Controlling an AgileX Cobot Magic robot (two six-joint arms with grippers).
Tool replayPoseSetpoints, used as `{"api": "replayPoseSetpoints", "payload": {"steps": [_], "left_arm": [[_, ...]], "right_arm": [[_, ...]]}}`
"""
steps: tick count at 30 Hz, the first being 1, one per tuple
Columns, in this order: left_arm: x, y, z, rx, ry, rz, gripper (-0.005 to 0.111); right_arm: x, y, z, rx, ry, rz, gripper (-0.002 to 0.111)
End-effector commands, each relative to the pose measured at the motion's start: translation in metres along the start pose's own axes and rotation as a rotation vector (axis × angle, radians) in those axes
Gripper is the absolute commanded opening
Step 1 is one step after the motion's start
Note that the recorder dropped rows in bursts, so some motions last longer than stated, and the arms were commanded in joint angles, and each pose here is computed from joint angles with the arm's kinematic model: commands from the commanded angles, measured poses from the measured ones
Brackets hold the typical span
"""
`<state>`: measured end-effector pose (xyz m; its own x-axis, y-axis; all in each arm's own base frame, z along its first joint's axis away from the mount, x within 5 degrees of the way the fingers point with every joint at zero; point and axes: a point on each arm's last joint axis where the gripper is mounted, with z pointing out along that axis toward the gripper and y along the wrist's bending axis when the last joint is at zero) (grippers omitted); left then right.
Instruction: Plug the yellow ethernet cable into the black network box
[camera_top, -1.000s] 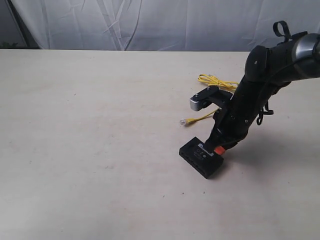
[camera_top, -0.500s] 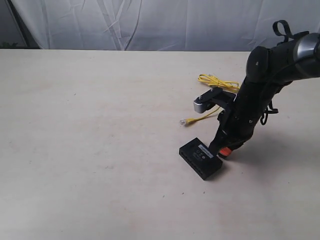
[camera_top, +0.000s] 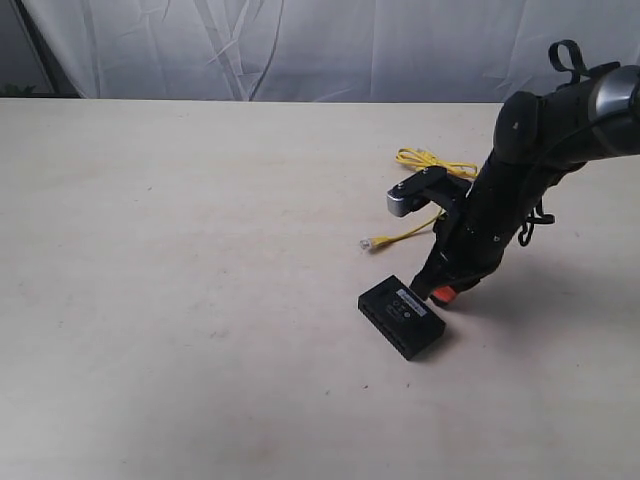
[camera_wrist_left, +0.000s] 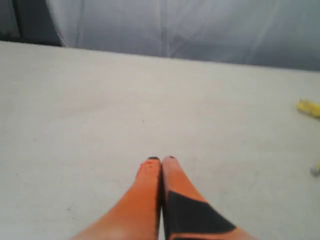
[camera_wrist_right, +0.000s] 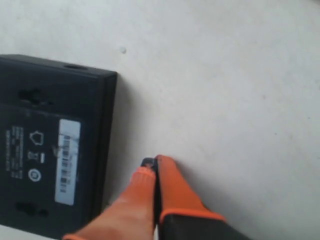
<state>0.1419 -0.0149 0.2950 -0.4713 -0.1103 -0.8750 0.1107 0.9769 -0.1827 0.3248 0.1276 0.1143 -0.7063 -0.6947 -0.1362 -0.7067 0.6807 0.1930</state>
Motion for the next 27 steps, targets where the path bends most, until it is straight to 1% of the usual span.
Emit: {"api": "replayPoseSetpoints", "payload": {"steps": [1, 2, 5, 9, 15, 19, 24, 27], "left_arm": [[-0.026, -0.008, 0.038, 0.141, 0.23, 0.093, 0.0], [-0.028, -0.009, 0.048, 0.173, 0.271, 0.093, 0.0], [-0.037, -0.018, 0.072, 0.257, 0.328, 0.107, 0.0], [-0.038, -0.039, 0.104, 0.35, 0.381, 0.169, 0.0], [-0.021, -0.075, 0.149, 0.465, 0.421, 0.26, 0.0], [-0.012, -0.096, 0.177, 0.494, 0.451, 0.295, 0.0], [-0.005, -0.121, 0.207, 0.556, 0.503, 0.319, 0.0], [-0.003, -0.137, 0.223, 0.609, 0.54, 0.363, 0.006]], "right_arm": [[-0.002, -0.003, -0.002, 0.011, -0.018, 0.005, -0.001], [-0.002, -0.003, -0.002, 0.01, -0.017, 0.005, -0.001], [-0.002, -0.003, -0.002, 0.01, -0.017, 0.005, -0.001], [-0.002, -0.003, -0.002, 0.011, -0.019, 0.005, -0.001], [0.003, -0.015, -0.025, 0.037, -0.079, 0.065, -0.001], [0.009, -0.026, -0.039, 0.065, -0.12, 0.101, -0.001], [0.01, -0.026, -0.044, 0.083, -0.112, 0.079, -0.001], [0.012, -0.028, -0.044, 0.102, -0.09, 0.073, -0.001]]}}
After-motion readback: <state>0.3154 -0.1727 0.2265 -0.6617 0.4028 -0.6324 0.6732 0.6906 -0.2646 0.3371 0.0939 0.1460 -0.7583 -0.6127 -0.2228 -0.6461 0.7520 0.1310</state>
